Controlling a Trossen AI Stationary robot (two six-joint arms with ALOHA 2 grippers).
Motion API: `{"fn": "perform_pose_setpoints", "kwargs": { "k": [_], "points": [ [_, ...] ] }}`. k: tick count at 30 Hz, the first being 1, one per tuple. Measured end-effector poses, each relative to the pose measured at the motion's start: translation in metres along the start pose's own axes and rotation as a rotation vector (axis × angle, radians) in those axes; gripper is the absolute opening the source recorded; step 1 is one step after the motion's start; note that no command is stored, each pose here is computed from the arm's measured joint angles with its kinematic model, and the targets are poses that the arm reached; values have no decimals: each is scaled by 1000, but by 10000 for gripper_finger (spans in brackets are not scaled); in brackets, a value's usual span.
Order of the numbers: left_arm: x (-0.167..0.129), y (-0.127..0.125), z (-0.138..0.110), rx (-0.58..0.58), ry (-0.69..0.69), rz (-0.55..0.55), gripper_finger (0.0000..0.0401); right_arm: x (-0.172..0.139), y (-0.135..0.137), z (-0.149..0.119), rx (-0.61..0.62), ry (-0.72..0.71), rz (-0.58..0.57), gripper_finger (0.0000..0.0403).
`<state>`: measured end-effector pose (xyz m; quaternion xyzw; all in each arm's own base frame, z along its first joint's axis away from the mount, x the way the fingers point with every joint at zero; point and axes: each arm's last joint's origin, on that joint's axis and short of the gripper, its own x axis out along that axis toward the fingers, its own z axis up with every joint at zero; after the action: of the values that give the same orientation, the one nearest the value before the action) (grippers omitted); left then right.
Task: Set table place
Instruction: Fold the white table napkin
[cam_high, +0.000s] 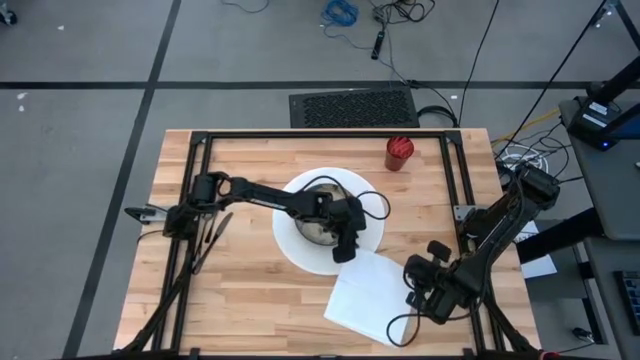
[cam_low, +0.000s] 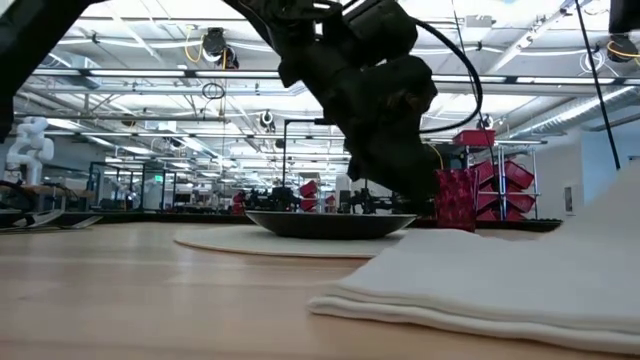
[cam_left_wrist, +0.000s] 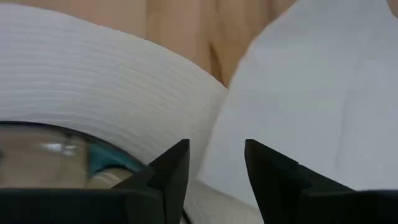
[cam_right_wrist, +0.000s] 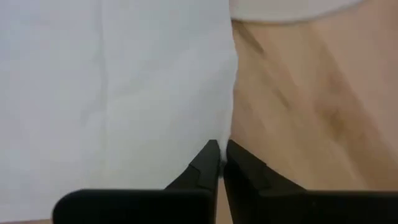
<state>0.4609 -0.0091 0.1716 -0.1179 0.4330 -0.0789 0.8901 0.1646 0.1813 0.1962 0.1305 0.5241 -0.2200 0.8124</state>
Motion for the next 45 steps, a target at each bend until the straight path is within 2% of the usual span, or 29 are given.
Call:
{"fn": "perform_pose_setpoints", "kwargs": {
  "k": [8,12,21,28,32,37,45],
  "points": [
    [19,7,-10,-11,40,-35,187,-1,26,6,-218,-18,-11,0],
    [20,7,-9,9,29,-38,208,1,42,7,-302,-8,-38,0],
    [15,5,1,82,-2,-34,217,3,78,4,-448,-24,-44,0],
    [19,-8,-1,229,-1,-49,217,1,90,-4,-502,-40,-35,0],
    [21,-16,-2,277,-1,-17,217,0,92,-7,-513,-48,-31,0],
    [22,-20,-2,309,-8,35,217,-2,93,-12,-521,-75,-27,0],
    [28,-25,-8,362,20,28,217,-10,95,-16,-509,-105,-20,0]
  ]
}}
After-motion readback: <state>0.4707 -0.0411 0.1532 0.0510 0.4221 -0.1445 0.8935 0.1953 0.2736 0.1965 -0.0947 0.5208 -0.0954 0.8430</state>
